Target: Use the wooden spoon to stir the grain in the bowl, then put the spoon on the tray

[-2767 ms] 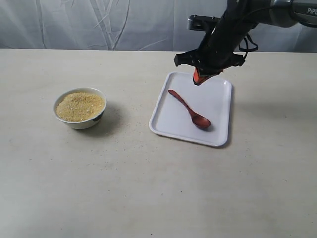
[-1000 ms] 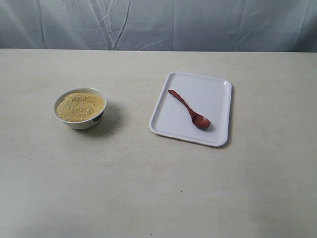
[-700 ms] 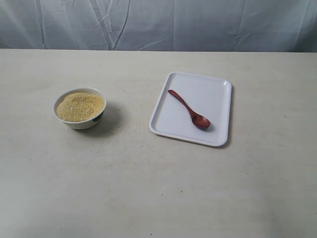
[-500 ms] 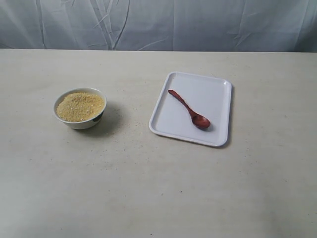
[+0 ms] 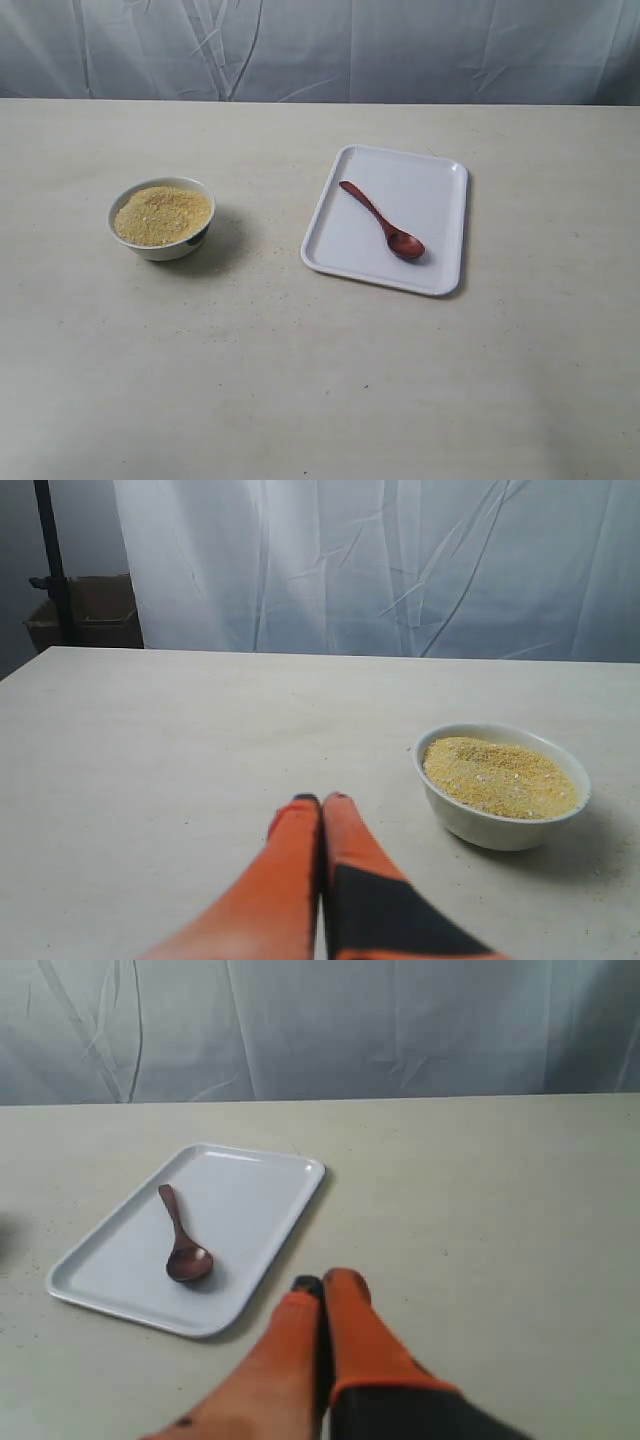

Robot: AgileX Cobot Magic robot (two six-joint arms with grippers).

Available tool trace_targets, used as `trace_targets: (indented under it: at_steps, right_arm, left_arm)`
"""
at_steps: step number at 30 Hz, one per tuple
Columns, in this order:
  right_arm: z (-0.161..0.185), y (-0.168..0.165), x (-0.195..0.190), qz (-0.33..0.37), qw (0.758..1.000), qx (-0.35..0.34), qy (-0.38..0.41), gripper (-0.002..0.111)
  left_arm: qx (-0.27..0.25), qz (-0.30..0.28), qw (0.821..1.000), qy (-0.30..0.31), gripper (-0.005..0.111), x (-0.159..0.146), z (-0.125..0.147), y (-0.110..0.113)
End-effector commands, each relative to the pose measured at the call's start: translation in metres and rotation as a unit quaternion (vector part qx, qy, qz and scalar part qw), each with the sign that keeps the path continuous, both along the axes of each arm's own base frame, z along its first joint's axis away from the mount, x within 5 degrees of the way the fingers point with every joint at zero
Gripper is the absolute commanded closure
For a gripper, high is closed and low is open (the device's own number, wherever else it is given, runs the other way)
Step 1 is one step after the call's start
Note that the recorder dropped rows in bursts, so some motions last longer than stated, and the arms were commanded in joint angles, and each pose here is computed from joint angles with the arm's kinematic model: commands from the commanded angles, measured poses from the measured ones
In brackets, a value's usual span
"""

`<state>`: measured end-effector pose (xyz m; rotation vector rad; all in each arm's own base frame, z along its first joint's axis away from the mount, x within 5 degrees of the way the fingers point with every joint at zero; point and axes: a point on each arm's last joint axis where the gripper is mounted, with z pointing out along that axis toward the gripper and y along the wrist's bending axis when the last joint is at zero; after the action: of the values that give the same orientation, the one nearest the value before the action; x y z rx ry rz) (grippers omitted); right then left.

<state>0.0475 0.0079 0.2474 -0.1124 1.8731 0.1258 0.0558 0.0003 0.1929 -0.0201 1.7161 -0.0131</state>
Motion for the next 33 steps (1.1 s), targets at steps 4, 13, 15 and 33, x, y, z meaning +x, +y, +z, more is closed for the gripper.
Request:
trace_targets:
  at_steps: [4, 13, 15, 33]
  right_arm:
    - [-0.031, -0.001, 0.001, -0.005, 0.998, 0.008, -0.068, 0.108]
    - [-0.066, 0.000, 0.005, -0.005, 1.000, 0.001, -0.018, 0.108]
    - [-0.066, 0.000, 0.005, -0.005, 1.000, 0.001, -0.018, 0.108]
    - [-0.066, 0.000, 0.005, -0.005, 1.000, 0.001, -0.017, 0.108]
  left_arm:
    - [0.002, 0.000, 1.000, -0.005, 0.107, 0.000, 0.000, 0.000]
    - [0.002, 0.000, 1.000, -0.004, 0.107, 0.000, 0.000, 0.000]
    - [0.002, 0.000, 1.000, -0.004, 0.107, 0.000, 0.000, 0.000]
    - [0.002, 0.000, 1.000, -0.004, 0.107, 0.000, 0.000, 0.000]
